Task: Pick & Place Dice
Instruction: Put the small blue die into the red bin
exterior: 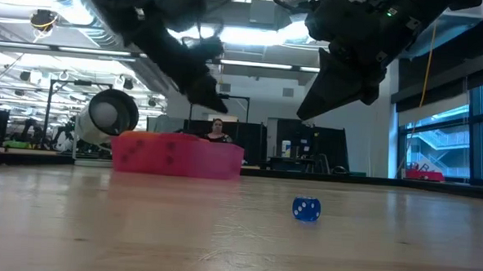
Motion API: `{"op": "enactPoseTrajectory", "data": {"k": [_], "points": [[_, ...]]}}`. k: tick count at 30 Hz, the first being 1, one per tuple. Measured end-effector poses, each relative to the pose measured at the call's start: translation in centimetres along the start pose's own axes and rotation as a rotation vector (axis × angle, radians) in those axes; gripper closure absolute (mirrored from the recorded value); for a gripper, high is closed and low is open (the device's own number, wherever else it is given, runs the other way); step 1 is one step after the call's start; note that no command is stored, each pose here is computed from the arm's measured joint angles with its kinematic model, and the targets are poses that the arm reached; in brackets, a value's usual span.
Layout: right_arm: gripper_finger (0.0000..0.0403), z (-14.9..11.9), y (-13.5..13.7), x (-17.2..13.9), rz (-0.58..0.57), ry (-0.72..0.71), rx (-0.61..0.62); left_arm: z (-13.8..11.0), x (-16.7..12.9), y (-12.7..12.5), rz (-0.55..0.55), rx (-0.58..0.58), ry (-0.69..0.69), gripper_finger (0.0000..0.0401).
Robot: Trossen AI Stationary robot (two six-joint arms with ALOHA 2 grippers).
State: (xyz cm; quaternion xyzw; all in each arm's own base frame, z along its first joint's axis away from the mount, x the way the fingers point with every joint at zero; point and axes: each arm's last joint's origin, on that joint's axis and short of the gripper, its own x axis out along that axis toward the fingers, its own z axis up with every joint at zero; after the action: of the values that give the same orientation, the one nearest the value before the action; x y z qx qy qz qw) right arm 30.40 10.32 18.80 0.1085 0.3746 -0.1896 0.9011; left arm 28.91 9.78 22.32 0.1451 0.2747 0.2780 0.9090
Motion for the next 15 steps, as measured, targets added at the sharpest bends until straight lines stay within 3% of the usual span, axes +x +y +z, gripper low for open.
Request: {"op": "enactPoseTrajectory", "data": {"k": [5, 15], "points": [[0.0387, 0.0, 0.0, 0.0, 0.010, 0.008, -0.001, 1.3, -3.0, -1.5, -0.116, -0.023, -0.046, 0.0291], [0.0387, -0.9, 1.8, -0.8, 0.195, 0.068, -0.100, 2.5, -8.9, -4.3, -0.291, 0.005, -0.082, 0.0310]]}}
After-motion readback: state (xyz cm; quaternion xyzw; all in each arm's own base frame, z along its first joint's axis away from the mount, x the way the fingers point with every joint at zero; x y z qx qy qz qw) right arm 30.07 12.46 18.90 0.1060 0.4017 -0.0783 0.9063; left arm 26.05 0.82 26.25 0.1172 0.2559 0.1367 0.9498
